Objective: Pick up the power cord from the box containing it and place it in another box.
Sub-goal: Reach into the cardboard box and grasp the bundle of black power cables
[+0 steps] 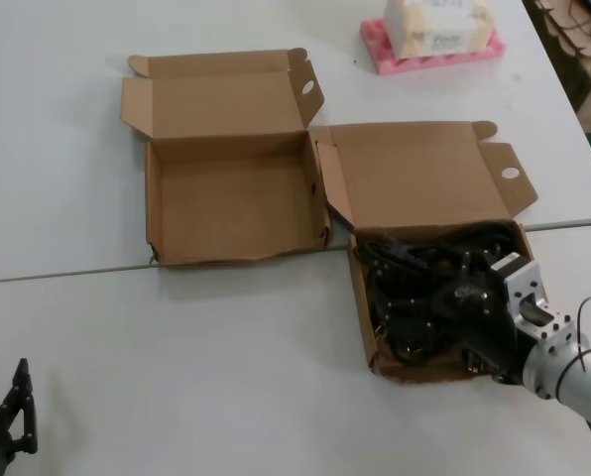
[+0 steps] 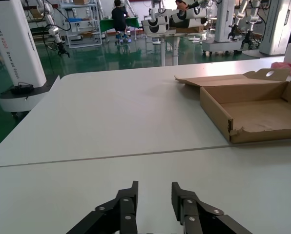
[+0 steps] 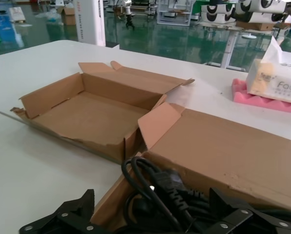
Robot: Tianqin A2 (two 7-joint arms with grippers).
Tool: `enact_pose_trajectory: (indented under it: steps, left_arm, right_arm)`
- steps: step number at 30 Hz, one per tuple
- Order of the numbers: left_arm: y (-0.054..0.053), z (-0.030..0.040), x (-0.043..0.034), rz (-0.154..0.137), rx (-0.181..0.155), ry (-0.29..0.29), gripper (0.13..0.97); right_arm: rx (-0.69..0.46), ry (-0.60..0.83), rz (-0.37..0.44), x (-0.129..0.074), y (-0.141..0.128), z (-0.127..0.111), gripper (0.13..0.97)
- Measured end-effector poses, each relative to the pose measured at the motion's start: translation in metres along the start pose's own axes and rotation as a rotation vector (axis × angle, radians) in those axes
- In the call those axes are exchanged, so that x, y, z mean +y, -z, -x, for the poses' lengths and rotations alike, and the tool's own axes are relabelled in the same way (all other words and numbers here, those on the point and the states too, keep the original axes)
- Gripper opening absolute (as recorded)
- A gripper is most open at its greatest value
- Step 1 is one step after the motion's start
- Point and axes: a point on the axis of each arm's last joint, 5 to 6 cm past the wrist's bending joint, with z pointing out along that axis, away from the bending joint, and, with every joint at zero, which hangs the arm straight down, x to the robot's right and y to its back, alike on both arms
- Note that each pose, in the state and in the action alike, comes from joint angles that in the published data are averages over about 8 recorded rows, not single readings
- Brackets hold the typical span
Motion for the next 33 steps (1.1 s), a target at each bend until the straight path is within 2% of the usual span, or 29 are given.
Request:
enact_pose_trajectory:
  steps: [6, 9, 10, 13, 18, 19, 27, 33]
  left_arm:
    - [0.000, 0.0000, 0.0000, 0.000, 0.000, 0.000, 0.293]
    - [0.000, 0.0000, 0.0000, 0.000, 0.000, 0.000, 0.243]
    - [0.000, 0.0000, 0.0000, 0.000, 0.000, 0.000, 0.243]
    - [0.000, 0.0000, 0.0000, 0.000, 0.000, 0.000, 0.243]
    - [0.000, 0.0000, 0.0000, 0.000, 0.000, 0.000, 0.199]
    - [0.000, 0.0000, 0.0000, 0.000, 0.000, 0.000, 0.190]
    - [0.000, 0.0000, 0.0000, 0.000, 0.000, 0.000, 0.167]
    - [0.000, 0.0000, 0.0000, 0.000, 0.000, 0.000, 0.163]
  right_arm:
    - [0.017, -0.008, -0.001, -0.001, -0.008, -0.002, 0.764]
    - [0.023, -0.016, 0.005, 0.001, -0.011, -0.003, 0.764]
    - [0.024, -0.019, 0.007, 0.001, -0.011, -0.004, 0.764]
    - [0.028, -0.031, 0.014, 0.003, -0.014, -0.005, 0.691]
    - [0.033, -0.058, 0.021, 0.006, -0.016, -0.007, 0.569]
    - [0.034, -0.063, 0.023, 0.007, -0.016, -0.008, 0.569]
    - [0.044, -0.071, 0.038, 0.011, -0.017, -0.012, 0.368]
    - [0.053, -0.054, 0.041, 0.012, -0.014, -0.016, 0.286]
